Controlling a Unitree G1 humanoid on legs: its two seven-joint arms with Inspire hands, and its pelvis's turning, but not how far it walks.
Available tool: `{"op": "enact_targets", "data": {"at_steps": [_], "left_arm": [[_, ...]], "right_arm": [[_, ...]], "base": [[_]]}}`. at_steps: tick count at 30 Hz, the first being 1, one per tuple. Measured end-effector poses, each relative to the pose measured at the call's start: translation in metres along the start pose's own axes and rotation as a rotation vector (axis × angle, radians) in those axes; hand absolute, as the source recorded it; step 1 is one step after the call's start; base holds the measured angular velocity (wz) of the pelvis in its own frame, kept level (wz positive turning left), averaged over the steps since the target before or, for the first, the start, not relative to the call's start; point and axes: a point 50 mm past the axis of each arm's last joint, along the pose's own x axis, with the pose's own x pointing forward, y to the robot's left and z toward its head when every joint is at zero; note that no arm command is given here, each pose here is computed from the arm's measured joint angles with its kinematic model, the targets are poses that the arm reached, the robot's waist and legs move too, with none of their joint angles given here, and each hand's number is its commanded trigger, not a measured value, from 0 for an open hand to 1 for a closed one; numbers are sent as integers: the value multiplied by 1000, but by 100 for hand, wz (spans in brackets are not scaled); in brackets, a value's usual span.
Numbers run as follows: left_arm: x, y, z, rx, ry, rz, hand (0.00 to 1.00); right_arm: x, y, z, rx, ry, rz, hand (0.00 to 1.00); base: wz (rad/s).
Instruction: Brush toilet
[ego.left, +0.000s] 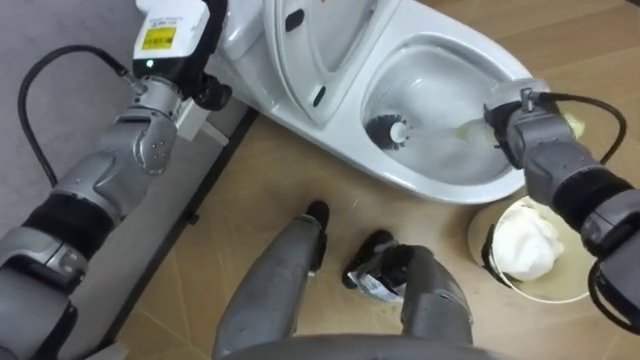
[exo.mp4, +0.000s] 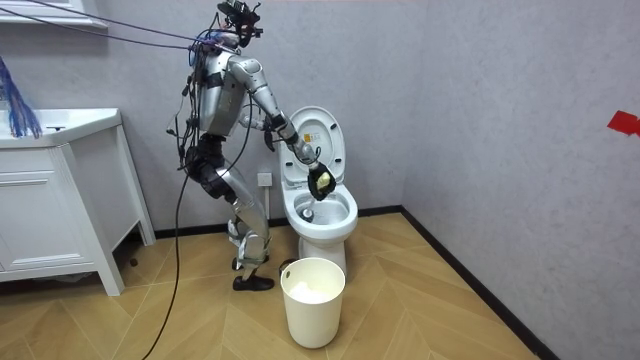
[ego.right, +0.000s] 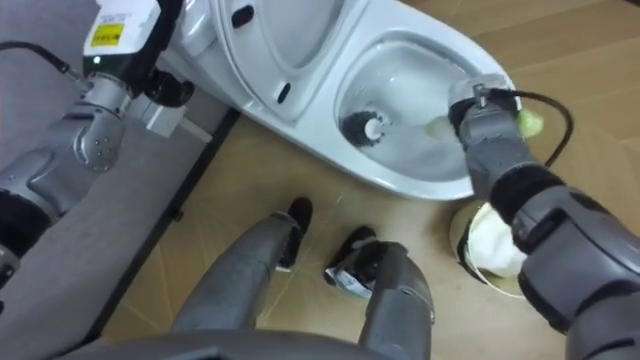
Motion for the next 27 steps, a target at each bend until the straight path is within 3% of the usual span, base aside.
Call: {"op": "enact_targets", "data": {"at_steps": [3,6,9,17,23,27], "left_arm": [[1,14,4,49,-51,36,0],[-2,19,3,94,-57,54,0],[-4,20,-2,166,-35,61,0],[0,22,-5,249,7,24,0],[3,5,-1,221,17,-38,0],[7,-6,7,169,21,-58,0]], "right_arm": [[2,-6,-16,301,21,-29,100],[2,-21,-32,490,78,-103,100],[1,-24,-39,534,90,-145,100],[0,-33,-40,330,80,-251,100],[0,-36,-29,94,63,-308,100],[1,-24,-18,-79,58,-297,100]], "base": [[18],[14],[9],[-3],[-7],[-5]]}}
